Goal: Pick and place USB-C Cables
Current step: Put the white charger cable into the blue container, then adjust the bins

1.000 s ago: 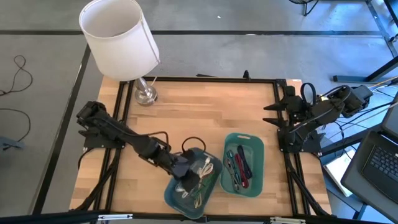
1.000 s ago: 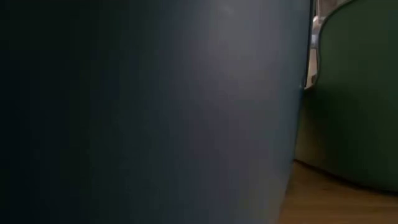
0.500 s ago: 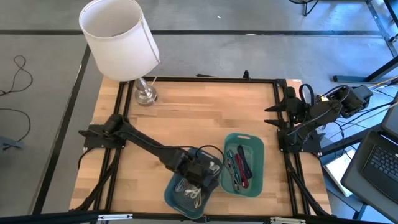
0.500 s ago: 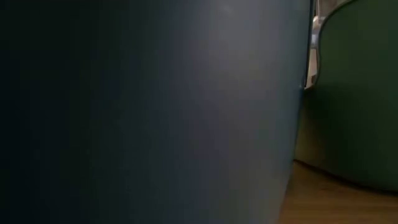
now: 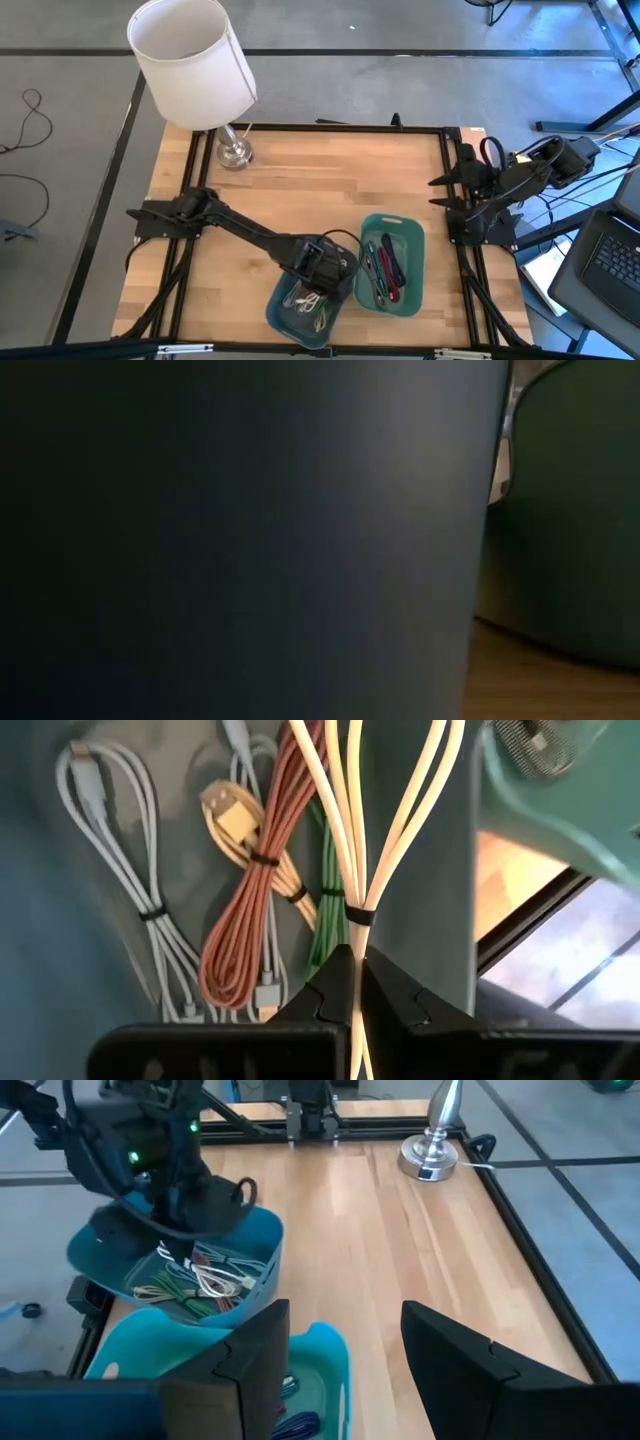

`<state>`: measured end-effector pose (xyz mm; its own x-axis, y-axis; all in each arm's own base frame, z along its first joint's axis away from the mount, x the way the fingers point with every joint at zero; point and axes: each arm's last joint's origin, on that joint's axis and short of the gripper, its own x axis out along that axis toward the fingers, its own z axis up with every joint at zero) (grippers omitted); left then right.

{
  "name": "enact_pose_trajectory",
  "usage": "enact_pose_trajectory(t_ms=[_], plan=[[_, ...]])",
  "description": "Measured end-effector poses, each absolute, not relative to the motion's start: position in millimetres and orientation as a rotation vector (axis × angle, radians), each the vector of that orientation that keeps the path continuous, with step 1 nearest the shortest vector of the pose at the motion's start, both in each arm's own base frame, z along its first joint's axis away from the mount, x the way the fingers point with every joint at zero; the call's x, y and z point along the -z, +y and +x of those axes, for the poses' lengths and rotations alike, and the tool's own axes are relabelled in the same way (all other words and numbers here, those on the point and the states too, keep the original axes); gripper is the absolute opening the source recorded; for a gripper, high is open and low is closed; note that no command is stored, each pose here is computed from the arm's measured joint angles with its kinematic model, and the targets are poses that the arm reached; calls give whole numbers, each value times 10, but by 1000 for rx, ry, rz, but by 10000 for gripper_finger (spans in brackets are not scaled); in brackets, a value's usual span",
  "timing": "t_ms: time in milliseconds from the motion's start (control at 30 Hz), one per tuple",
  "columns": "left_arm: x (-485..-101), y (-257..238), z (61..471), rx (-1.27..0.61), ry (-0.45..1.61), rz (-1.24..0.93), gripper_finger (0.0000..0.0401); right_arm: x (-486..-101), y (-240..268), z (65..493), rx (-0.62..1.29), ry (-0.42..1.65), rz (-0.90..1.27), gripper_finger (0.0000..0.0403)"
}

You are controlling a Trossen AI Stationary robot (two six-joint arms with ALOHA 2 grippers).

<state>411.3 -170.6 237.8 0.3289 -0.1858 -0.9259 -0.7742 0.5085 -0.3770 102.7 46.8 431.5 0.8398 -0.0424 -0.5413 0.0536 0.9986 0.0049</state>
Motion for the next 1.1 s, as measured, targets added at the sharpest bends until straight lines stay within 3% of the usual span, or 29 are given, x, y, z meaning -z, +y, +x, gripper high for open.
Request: enact_pose_trajectory(t_ms=[500, 900, 1100], plan=[[-2115, -1754, 4221, -464, 1253, -999, 10, -4342, 416, 941, 44, 546, 39, 196], [-2165, -1724, 4235, -316, 1315, -968, 131, -4342, 423, 929, 8, 559, 75, 196], [-2808, -1609, 4101, -171, 1129, -951, 153, -4339, 430, 926, -6, 570, 124, 196]])
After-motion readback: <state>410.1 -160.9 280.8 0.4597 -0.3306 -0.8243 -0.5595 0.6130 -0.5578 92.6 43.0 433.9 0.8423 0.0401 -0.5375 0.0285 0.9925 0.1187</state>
